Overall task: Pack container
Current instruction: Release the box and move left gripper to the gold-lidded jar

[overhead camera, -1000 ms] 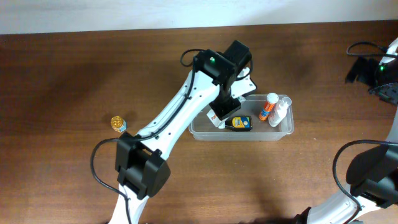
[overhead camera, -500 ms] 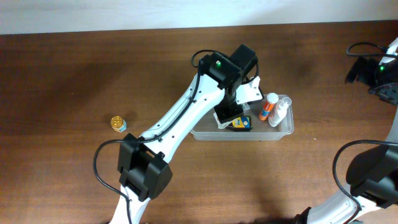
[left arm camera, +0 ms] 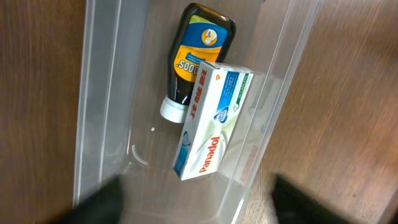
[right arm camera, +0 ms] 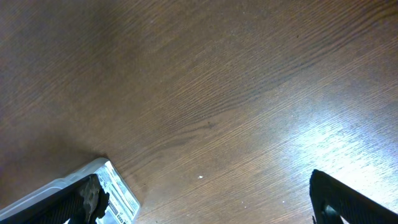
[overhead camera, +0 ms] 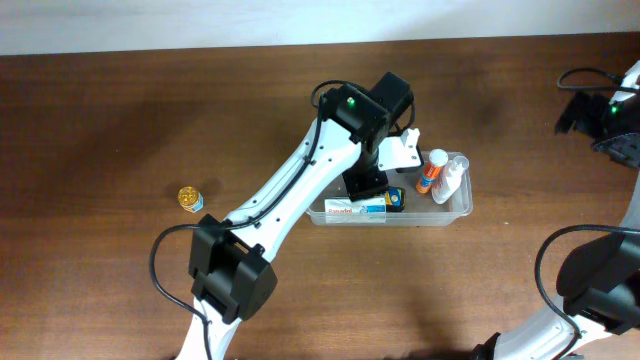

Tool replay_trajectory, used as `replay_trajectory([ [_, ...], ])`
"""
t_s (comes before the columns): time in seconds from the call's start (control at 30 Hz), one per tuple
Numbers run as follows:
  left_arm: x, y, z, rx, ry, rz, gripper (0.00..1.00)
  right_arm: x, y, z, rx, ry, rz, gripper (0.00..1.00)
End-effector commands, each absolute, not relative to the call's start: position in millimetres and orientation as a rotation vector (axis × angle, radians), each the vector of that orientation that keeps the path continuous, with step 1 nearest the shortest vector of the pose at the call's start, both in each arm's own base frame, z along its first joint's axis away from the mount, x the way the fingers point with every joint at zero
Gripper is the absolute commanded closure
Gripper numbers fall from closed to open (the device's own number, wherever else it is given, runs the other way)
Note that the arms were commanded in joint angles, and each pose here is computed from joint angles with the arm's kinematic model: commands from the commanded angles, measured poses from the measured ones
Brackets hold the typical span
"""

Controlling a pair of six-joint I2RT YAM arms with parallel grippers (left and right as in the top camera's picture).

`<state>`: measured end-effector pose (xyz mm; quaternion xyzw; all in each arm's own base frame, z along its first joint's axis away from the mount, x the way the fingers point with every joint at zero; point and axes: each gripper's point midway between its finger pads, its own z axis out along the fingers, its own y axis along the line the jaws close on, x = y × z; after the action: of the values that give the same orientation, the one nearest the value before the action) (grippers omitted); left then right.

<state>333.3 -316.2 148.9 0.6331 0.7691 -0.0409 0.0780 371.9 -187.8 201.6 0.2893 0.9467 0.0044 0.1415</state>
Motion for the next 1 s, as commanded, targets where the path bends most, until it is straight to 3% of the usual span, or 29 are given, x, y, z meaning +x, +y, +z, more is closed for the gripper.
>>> replay_trajectory([
  [0.0, 345, -312, 152, 1.863, 2.294, -0.034, 0.01, 371, -188, 202, 0.842, 2.734, -0.003, 0.02],
  [0.13, 375, -296, 163, 1.597, 2.384, 0.199, 0.01, 371, -188, 202, 0.842, 2.733, -0.003, 0.02],
  [0.27, 416, -269, 199, 1.096, 2.453, 0.386, 0.01, 371, -188, 202, 0.842, 2.734, -0.003, 0.02],
  [0.53, 449, -159, 260, 0.125, 2.583, 0.345, 0.01, 371, -188, 202, 0.842, 2.734, -0.003, 0.02],
  [0.73, 441, -68, 247, -0.338, 2.739, 0.284, 0.01, 371, -188, 202, 0.842, 2.734, -0.003, 0.02],
  [0.97, 437, -9, 218, -0.637, 2.874, -0.006, 0.01, 371, -188, 202, 0.842, 2.733, -0.003, 0.02],
])
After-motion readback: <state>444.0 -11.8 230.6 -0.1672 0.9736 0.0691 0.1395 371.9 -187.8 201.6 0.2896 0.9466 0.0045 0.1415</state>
